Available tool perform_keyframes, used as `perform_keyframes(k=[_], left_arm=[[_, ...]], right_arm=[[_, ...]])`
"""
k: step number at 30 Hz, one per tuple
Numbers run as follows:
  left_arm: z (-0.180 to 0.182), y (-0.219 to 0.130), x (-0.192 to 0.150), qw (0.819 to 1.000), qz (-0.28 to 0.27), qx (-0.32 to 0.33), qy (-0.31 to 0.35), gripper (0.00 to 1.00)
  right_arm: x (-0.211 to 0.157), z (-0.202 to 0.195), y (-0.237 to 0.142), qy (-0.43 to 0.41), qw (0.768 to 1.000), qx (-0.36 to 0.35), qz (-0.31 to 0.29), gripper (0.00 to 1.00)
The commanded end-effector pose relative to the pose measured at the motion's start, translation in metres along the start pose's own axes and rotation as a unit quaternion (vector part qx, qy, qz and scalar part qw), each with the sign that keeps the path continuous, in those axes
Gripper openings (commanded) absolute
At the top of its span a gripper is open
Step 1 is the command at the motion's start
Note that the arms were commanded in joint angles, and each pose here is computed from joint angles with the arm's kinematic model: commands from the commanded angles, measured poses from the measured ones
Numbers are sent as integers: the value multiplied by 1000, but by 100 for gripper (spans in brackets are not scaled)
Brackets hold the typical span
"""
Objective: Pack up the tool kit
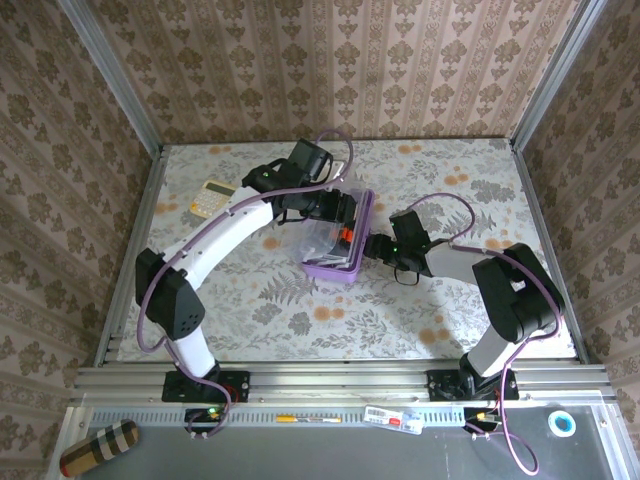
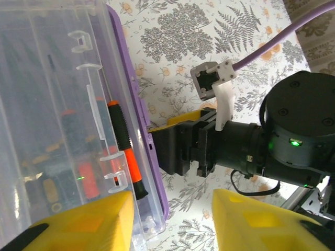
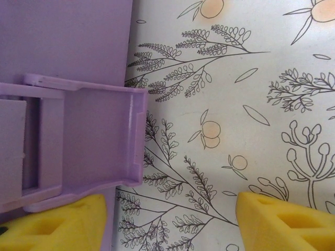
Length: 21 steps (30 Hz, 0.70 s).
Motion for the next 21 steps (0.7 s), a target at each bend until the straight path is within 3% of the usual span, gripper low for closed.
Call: perform_keyframes(k=[1,5,21], left_arm=[[3,2,-1,1000,13,4,-11,51],[4,-1,0,1000,9,10,-7,60],[-5,-4,1,1000,7,-10,-2,63]], right_arm=[[1,3,-1,1,1000,6,-4,68],[2,4,-1,0,1000,9,-5,68],[2,4,-3,0,1000,8,-8,68]])
Point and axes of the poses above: each hand's point on the last joint's axis, 136 mm out from that joint toward the fingers, its own y axis out along the fingers, its own z axis along the line the jaws close on, x = y × z, the point moved 7 cm from there along -y, back along the fingers, and after that the axes turned 1 degree about y, right-handed, at the moved point
